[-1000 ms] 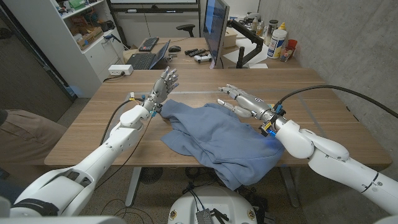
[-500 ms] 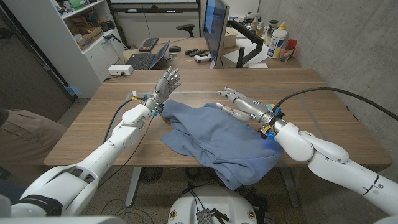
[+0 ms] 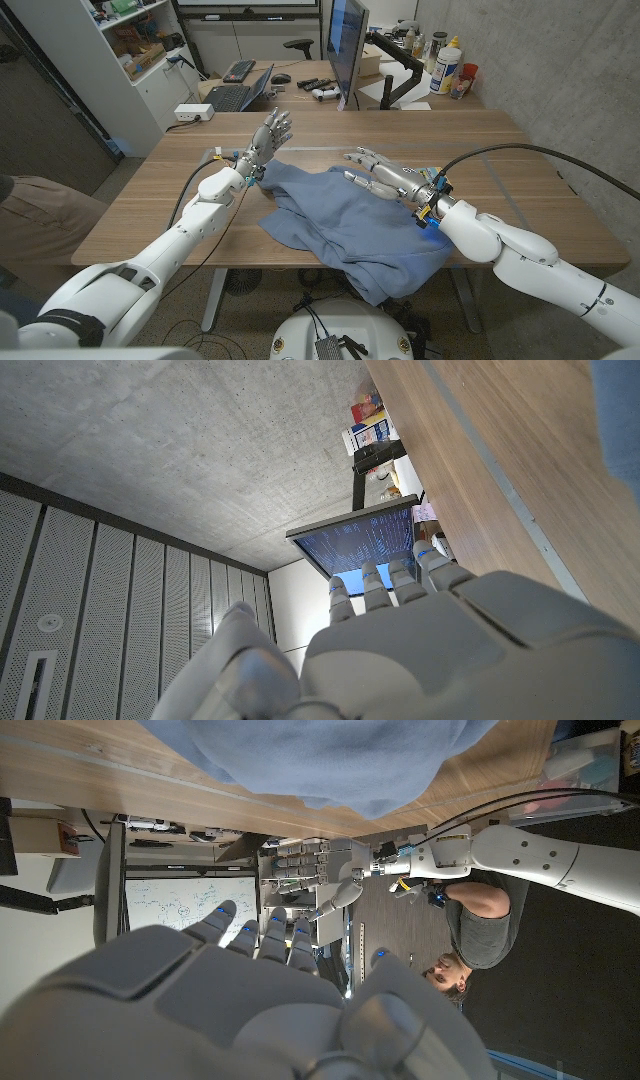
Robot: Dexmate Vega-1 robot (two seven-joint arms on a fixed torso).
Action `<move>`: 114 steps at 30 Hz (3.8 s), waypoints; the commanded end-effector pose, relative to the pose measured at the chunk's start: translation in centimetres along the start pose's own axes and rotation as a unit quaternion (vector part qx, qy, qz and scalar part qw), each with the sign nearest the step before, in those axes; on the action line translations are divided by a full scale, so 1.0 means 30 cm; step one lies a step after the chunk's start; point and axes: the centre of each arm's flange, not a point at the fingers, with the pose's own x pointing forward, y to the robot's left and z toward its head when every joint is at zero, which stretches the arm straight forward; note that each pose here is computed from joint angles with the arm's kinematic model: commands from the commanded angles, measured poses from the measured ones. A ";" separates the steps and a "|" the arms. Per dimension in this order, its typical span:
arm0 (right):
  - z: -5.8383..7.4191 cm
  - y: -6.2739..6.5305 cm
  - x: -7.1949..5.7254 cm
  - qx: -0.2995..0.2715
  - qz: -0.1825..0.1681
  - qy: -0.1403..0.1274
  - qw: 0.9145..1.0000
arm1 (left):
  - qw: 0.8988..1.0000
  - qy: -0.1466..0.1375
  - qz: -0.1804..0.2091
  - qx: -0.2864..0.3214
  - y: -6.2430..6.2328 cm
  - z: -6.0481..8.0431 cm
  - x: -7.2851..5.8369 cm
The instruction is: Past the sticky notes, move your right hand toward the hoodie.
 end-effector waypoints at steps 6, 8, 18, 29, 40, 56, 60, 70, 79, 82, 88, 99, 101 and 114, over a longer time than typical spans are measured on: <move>-0.004 0.048 0.017 0.015 0.013 0.000 1.000 | 1.000 0.004 -0.004 0.003 -0.007 -0.005 -0.008; -0.002 0.051 0.015 0.016 0.013 0.002 1.000 | 1.000 0.005 -0.004 0.003 -0.008 -0.005 -0.006; 0.007 0.080 0.012 0.029 0.024 0.009 0.999 | 1.000 0.010 -0.015 0.004 -0.019 -0.013 0.010; 0.005 0.098 0.029 0.045 0.036 0.006 0.998 | 1.000 0.014 -0.020 0.007 -0.011 -0.014 0.023; 0.005 0.106 0.028 0.056 0.044 0.008 0.997 | 1.000 0.016 -0.025 0.005 -0.014 -0.025 0.028; 0.015 0.122 0.016 0.066 0.057 0.007 0.996 | 1.000 0.011 -0.027 0.002 -0.022 -0.032 0.022; 0.018 0.127 0.012 0.068 0.057 0.004 0.996 | 1.000 0.011 -0.026 0.004 -0.026 -0.032 0.013; 0.032 0.133 -0.001 0.073 0.066 0.004 0.995 | 1.000 0.010 -0.022 0.002 -0.027 -0.034 -0.009; 0.038 0.137 -0.017 0.080 0.071 0.011 0.994 | 1.000 0.008 -0.025 -0.001 -0.043 -0.032 -0.011; 0.038 0.140 -0.021 0.081 0.074 0.010 0.994 | 1.000 0.005 -0.023 -0.001 -0.045 -0.027 -0.011; 0.033 0.141 -0.027 0.080 0.077 0.008 0.994 | 1.000 0.006 -0.018 0.001 -0.042 -0.029 -0.028; 0.019 0.152 -0.041 0.093 0.082 0.010 0.992 | 1.000 0.010 -0.021 0.002 -0.058 -0.037 -0.026; 0.017 0.153 -0.045 0.096 0.082 0.011 0.992 | 1.000 0.010 -0.021 0.002 -0.060 -0.037 -0.024; 0.010 0.155 -0.056 0.099 0.084 0.014 0.991 | 1.000 0.014 -0.025 0.001 -0.074 -0.047 -0.016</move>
